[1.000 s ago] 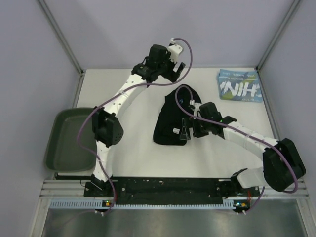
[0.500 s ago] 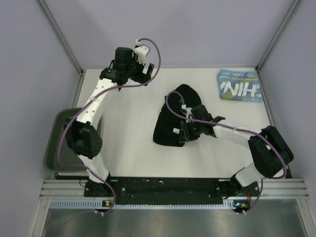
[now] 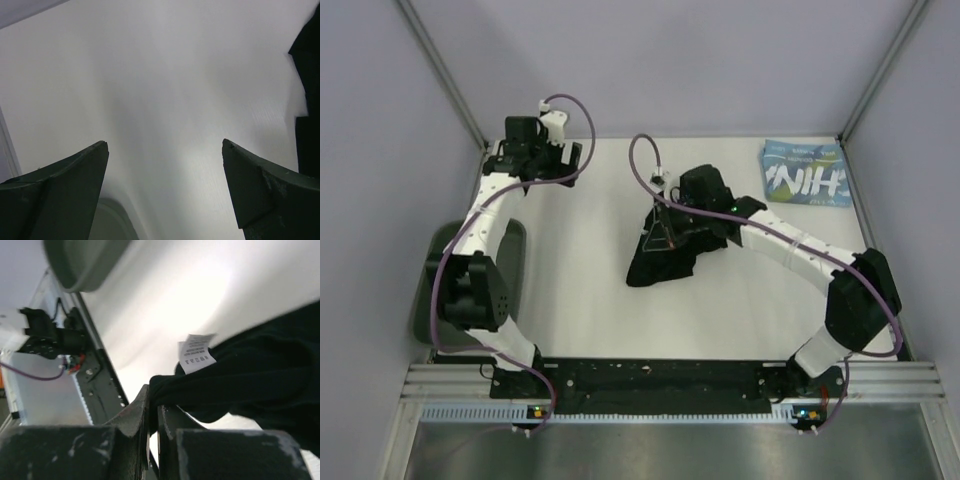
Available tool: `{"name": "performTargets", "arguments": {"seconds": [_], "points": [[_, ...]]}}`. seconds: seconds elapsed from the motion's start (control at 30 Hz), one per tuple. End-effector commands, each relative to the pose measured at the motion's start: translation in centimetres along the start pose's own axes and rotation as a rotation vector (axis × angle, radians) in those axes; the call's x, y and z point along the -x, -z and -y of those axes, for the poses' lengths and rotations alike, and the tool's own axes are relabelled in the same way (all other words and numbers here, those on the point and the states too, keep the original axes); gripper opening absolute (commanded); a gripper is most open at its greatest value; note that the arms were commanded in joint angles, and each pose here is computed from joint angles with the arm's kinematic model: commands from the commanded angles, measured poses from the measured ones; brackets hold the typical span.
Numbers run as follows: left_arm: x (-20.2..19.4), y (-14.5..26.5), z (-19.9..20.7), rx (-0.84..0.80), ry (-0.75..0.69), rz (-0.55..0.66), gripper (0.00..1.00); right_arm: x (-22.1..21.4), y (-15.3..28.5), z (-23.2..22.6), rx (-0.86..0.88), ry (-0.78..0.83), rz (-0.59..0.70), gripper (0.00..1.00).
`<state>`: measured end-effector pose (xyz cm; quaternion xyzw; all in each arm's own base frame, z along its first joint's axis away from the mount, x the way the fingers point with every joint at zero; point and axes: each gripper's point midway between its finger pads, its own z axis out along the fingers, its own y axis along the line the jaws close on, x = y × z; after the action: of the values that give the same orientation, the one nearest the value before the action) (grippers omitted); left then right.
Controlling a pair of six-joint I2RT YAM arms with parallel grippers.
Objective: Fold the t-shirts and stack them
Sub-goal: Flatten out the tshirt
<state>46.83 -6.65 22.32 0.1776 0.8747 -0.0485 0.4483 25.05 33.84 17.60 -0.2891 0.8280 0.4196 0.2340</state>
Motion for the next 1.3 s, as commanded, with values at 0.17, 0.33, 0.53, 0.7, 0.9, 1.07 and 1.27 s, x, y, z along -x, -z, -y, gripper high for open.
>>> {"name": "performTargets", "arguments": {"seconds": [0.17, 0.33, 0.53, 0.7, 0.9, 1.07, 1.27], "points": [[3.3, 4.2, -7.0, 0.132, 0.031, 0.152, 0.99, 13.0, 3.5, -11.6, 0.377, 0.288, 0.18, 0.0], [3.8, 5.4, -9.2, 0.175, 0.05, 0.177, 0.99, 20.7, 5.8, -16.7, 0.512, 0.438, 0.308, 0.0], [3.9, 6.4, -10.6, 0.201, 0.059, 0.196, 0.99, 27.7, 10.5, -21.6, 0.665, 0.613, 0.581, 0.0], [3.9, 7.1, -11.4, 0.212, 0.069, 0.205, 0.99, 31.3, 17.1, -25.2, 0.738, 0.756, 0.872, 0.0], [3.6, 7.7, -11.9, 0.226, 0.062, 0.204, 0.99, 30.2, 22.4, -25.4, 0.711, 0.794, 0.886, 0.0], [3.0, 6.8, -10.3, 0.142, 0.068, 0.203, 0.99, 26.3, 21.7, -17.7, 0.631, 0.592, 0.69, 0.0], [1.6, 5.4, -4.4, -0.049, -0.008, 0.147, 0.98, 19.7, 20.4, -3.6, 0.433, 0.186, 0.609, 0.0]]}}
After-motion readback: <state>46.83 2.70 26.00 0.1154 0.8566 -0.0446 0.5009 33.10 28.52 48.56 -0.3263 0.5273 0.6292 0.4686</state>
